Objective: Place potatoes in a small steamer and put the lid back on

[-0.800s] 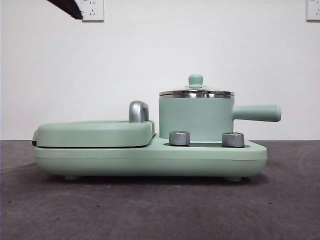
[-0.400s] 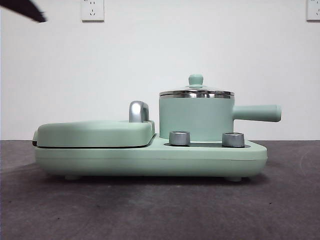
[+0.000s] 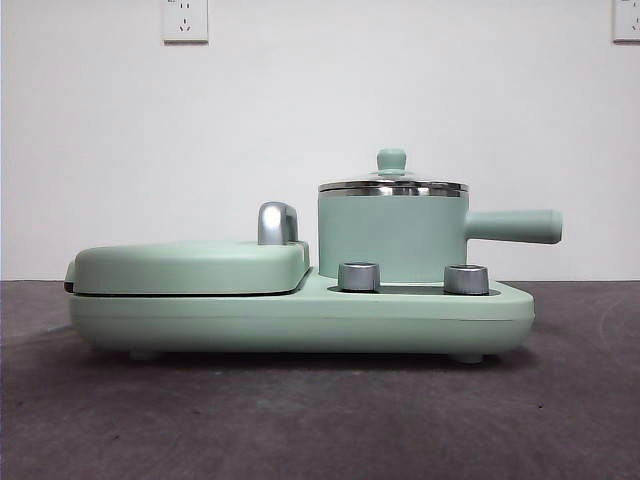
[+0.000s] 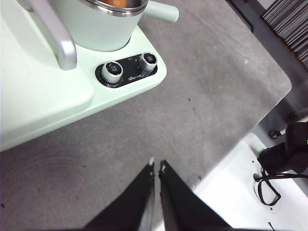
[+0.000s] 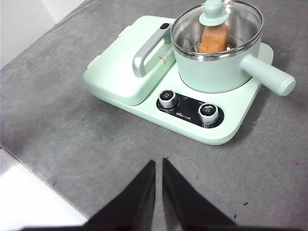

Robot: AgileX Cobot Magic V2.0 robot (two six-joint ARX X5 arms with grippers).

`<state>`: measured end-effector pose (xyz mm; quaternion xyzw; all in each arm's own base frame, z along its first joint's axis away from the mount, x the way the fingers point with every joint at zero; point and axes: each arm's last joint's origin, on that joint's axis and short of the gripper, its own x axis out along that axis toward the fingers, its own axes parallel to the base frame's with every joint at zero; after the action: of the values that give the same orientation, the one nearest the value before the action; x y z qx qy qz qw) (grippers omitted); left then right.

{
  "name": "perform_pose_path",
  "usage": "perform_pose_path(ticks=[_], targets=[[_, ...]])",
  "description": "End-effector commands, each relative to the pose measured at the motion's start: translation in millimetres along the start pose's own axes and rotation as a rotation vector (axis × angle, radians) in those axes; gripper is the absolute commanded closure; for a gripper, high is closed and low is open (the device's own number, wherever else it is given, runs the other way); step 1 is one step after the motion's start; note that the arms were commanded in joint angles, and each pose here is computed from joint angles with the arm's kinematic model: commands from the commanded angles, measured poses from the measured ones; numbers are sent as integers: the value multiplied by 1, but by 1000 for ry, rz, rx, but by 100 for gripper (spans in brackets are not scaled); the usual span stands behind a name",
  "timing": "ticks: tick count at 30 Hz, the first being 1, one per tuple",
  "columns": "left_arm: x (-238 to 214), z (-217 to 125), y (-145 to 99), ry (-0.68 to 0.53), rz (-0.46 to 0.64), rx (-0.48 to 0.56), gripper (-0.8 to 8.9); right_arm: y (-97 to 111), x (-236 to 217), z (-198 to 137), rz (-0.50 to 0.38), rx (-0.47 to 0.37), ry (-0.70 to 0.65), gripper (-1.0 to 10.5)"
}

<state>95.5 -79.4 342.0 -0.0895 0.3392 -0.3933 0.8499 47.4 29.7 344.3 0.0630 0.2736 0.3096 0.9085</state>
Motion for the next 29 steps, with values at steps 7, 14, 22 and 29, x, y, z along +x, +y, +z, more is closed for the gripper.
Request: perform_pose_path(ticks=[7, 14, 22, 29], targets=[[-7, 1, -4, -46, -16, 15, 795, 1, -1, 3, 7, -14, -12, 928], [-11, -6, 2, -117, -1, 18, 794, 1, -1, 3, 7, -14, -12, 928], [-1, -56, 46, -466, 138, 128, 794, 1, -1, 3, 8, -15, -14, 928], [15, -107, 83, -588, 325, 149, 794, 1, -1, 3, 8, -16, -18, 928]])
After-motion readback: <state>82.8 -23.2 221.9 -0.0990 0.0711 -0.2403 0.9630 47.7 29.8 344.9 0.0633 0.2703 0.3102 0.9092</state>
